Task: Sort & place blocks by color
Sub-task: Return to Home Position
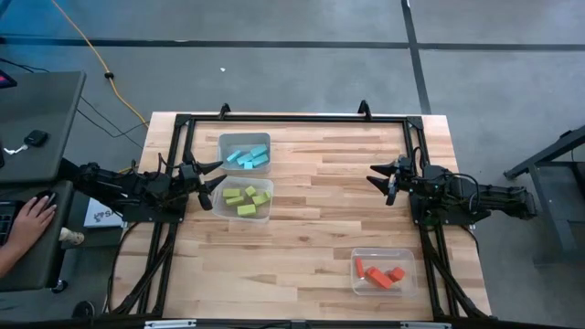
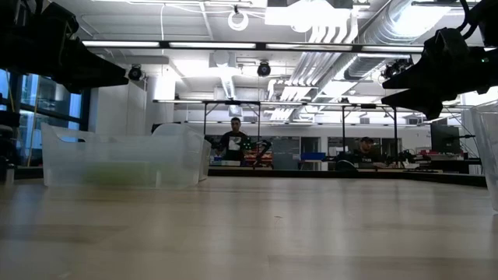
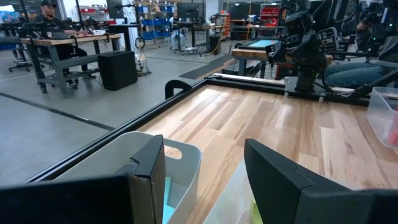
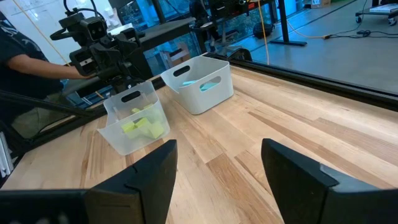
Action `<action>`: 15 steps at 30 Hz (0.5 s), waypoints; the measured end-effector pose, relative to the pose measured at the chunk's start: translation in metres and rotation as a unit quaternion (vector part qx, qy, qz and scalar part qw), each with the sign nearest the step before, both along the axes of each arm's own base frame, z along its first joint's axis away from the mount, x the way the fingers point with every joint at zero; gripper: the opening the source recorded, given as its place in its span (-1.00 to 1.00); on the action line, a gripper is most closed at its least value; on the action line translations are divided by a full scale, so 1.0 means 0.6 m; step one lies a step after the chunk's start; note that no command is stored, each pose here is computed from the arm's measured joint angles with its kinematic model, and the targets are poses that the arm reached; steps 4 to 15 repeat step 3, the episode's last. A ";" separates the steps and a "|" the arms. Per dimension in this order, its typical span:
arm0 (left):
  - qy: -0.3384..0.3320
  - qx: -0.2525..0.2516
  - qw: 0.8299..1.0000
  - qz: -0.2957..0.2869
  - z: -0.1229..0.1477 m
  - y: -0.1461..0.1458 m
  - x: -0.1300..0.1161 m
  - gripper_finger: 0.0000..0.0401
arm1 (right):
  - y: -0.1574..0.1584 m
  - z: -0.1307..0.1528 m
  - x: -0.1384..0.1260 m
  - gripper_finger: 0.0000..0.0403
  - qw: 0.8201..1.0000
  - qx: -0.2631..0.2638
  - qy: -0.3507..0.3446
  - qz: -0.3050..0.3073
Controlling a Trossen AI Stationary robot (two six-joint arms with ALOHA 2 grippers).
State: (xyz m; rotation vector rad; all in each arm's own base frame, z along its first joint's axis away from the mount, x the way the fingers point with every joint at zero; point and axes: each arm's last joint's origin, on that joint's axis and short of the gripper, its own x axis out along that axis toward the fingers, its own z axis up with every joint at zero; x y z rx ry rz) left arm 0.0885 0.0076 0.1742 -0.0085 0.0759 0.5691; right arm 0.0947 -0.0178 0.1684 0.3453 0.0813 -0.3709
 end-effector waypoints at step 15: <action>0.000 0.000 1.000 0.000 0.000 0.000 0.000 -0.23 | 0.000 0.000 0.000 0.11 1.000 0.000 0.000 0.000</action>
